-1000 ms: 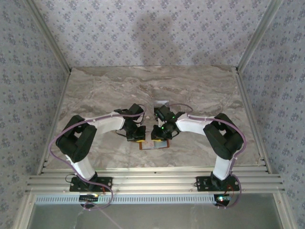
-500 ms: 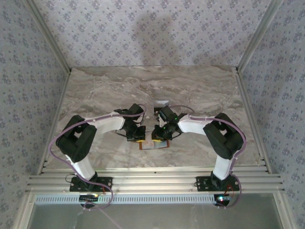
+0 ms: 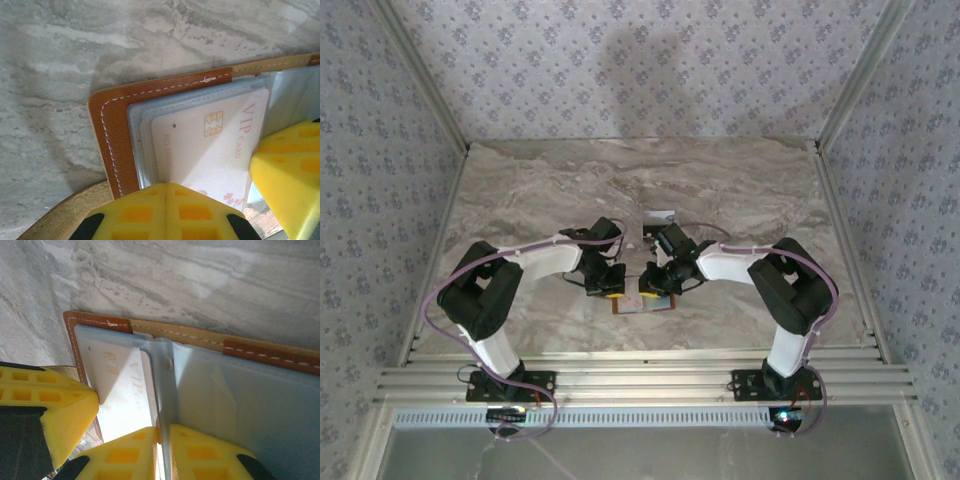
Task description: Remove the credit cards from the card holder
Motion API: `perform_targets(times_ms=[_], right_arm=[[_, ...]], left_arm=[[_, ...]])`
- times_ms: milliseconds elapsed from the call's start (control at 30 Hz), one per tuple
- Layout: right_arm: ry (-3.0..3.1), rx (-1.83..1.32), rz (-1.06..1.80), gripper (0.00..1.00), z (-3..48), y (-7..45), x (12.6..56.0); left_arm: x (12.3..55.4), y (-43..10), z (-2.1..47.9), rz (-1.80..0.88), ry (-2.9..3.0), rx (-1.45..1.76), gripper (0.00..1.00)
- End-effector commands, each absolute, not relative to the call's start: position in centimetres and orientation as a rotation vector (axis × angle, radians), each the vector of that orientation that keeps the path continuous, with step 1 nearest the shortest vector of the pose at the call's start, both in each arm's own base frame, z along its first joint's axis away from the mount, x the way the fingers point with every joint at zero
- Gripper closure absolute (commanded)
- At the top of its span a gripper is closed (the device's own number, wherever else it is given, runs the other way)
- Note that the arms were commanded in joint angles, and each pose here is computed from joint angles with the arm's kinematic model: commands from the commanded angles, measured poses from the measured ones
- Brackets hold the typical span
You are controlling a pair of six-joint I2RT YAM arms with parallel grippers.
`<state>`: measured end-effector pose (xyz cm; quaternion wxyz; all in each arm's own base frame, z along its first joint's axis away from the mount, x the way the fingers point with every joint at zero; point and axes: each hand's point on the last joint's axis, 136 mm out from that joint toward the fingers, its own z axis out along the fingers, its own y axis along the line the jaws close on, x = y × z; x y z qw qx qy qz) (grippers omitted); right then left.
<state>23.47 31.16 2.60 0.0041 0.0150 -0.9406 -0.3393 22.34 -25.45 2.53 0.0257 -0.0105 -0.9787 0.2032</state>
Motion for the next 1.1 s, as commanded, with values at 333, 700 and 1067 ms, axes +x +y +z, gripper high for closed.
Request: perform_targets(times_ms=[333,700,1067], right_arm=[[-2.897,0.034,-1.203,0.83,3.9,31.8,23.1],[-2.869,0.035,-1.284,0.81,4.5,32.3,23.1],[-2.842,0.04,-1.336,0.82,5.2,32.6,23.0]], left_arm=[[21.4,-24.3,2.1,0.538,-3.011,-0.02,0.94],[21.4,-24.3,2.0,0.539,-3.01,-0.015,0.94],[21.4,-24.3,1.9,0.537,-3.009,-0.016,0.94]])
